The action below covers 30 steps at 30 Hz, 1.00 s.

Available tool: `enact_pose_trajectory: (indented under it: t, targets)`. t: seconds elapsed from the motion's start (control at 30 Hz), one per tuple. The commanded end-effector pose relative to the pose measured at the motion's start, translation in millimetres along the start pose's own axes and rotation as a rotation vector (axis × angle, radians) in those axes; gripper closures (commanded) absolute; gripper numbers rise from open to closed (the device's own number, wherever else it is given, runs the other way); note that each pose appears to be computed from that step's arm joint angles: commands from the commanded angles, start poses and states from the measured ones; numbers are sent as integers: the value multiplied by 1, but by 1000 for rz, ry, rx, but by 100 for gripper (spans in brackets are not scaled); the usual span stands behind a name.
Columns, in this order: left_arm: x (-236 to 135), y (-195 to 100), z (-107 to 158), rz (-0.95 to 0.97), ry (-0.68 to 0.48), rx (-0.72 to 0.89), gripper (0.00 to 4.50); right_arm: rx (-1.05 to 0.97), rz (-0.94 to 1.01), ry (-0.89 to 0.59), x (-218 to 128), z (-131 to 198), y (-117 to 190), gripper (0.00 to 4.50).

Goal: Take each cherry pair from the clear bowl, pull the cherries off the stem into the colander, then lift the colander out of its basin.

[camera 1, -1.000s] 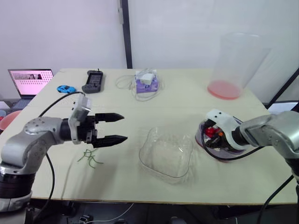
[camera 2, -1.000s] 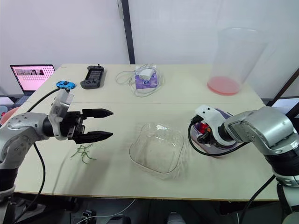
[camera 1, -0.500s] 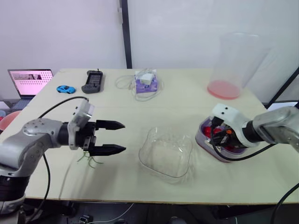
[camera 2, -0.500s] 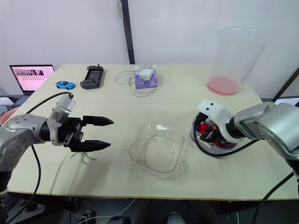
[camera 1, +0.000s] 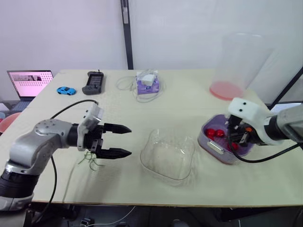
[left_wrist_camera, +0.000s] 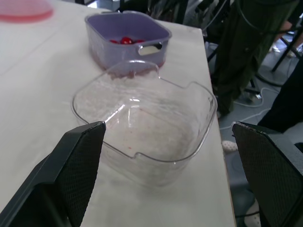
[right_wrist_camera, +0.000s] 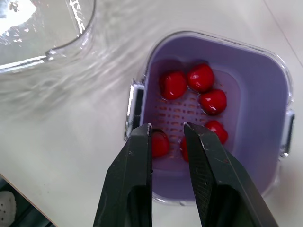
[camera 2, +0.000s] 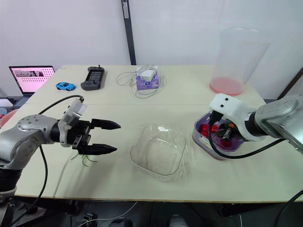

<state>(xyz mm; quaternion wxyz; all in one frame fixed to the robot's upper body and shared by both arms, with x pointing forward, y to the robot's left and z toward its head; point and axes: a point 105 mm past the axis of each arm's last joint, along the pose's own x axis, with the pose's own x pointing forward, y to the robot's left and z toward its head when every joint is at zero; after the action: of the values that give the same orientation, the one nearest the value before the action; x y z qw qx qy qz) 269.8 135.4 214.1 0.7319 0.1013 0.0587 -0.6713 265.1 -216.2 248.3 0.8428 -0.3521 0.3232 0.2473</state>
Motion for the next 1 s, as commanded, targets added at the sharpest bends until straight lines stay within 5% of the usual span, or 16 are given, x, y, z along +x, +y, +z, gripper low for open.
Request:
enact_pose_trajectory:
  t: [0.03,0.23,0.33,0.43,0.93,1.0]
  targets:
    - [-1,2,10,-4,-10,52,0,-22,-52,-45,-12,8,-7,343]
    - [0,3,11,-6,-21,55,0,60,33,-61,7,7,2,343]
    - [0,2,11,-2,-23,53,0,106,42,-51,20,3,3,262]
    - [-1,1,12,4,-25,52,0,110,19,-28,29,0,0,123]
    - [-5,2,20,43,-54,71,0,202,57,38,66,-17,6,123]
    - [-5,2,21,50,-61,73,0,216,50,39,68,-17,4,181]
